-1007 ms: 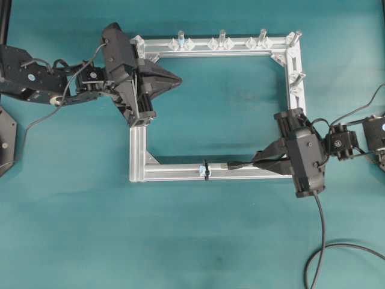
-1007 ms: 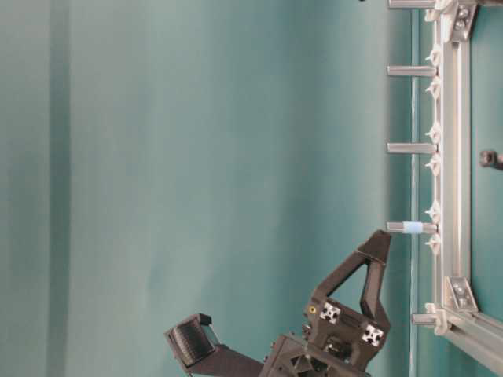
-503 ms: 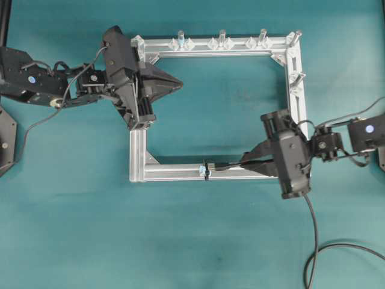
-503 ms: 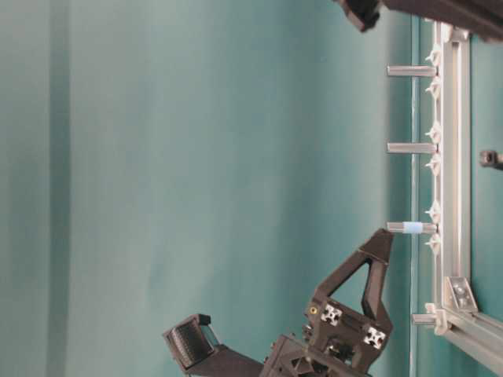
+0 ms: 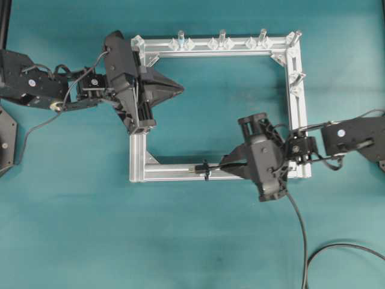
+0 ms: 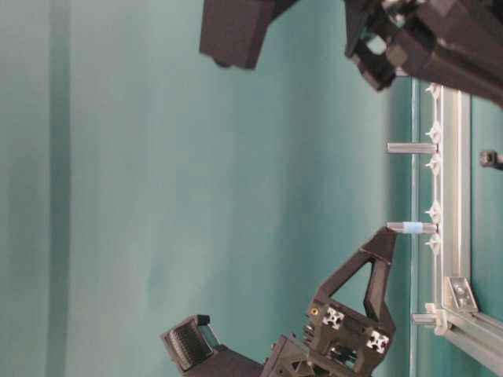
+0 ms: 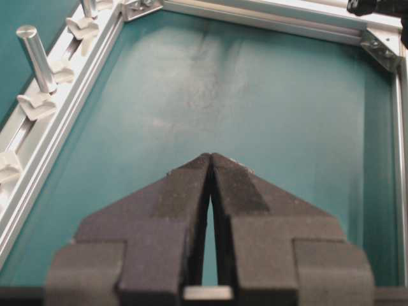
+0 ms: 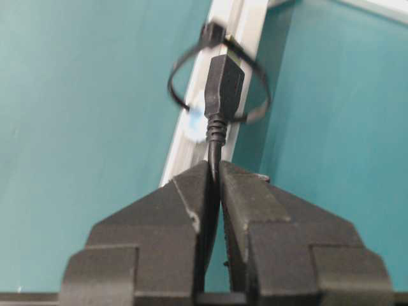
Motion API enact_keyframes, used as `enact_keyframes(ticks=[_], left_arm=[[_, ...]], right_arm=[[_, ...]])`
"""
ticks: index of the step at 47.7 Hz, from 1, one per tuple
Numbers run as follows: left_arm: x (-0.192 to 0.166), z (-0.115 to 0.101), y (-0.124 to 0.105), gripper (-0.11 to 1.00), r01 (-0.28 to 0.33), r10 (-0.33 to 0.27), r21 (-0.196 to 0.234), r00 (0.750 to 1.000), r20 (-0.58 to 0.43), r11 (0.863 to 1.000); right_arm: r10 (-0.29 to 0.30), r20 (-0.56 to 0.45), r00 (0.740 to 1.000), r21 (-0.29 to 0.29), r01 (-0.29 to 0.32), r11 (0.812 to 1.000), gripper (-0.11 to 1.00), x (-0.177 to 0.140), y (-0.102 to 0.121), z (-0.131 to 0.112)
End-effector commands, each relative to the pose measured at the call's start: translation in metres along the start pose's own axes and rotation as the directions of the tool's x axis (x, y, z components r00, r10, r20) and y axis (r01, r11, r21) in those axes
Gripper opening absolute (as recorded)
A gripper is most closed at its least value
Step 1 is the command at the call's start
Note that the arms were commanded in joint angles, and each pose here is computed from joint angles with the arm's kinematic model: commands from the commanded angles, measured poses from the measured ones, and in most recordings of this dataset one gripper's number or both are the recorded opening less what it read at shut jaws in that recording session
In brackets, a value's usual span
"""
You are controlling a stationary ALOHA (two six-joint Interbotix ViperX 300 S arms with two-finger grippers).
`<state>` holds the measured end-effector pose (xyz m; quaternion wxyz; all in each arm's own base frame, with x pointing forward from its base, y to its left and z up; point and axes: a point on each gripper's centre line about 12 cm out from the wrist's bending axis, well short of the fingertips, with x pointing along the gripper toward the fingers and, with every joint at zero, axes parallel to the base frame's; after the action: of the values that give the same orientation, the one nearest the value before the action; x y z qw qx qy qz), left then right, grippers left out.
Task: Insert the wire through the string loop located in the center.
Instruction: 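Push the USB plug leftward through the black zip-tie loop with the right gripper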
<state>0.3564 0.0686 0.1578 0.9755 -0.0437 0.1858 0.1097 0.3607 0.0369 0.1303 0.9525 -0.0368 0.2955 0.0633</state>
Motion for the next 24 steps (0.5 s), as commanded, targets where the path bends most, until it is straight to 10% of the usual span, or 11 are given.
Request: enact_keyframes(ticks=[1, 24], left_arm=[[-0.002, 0.013, -0.004, 0.0, 0.01, -0.01, -0.005, 0.999, 0.039, 1.0], [-0.002, 0.007, -0.016, 0.0, 0.042, -0.041, 0.008, 0.999, -0.016, 0.999]], right_arm=[[-0.007, 0.032, 0.999, 0.003, 0.006, 1.0, 0.07, 0.004, -0.003, 0.016], [-0.009, 0.037, 0.999, 0.004, 0.009, 1.0, 0.07, 0.018, -0.004, 0.025]])
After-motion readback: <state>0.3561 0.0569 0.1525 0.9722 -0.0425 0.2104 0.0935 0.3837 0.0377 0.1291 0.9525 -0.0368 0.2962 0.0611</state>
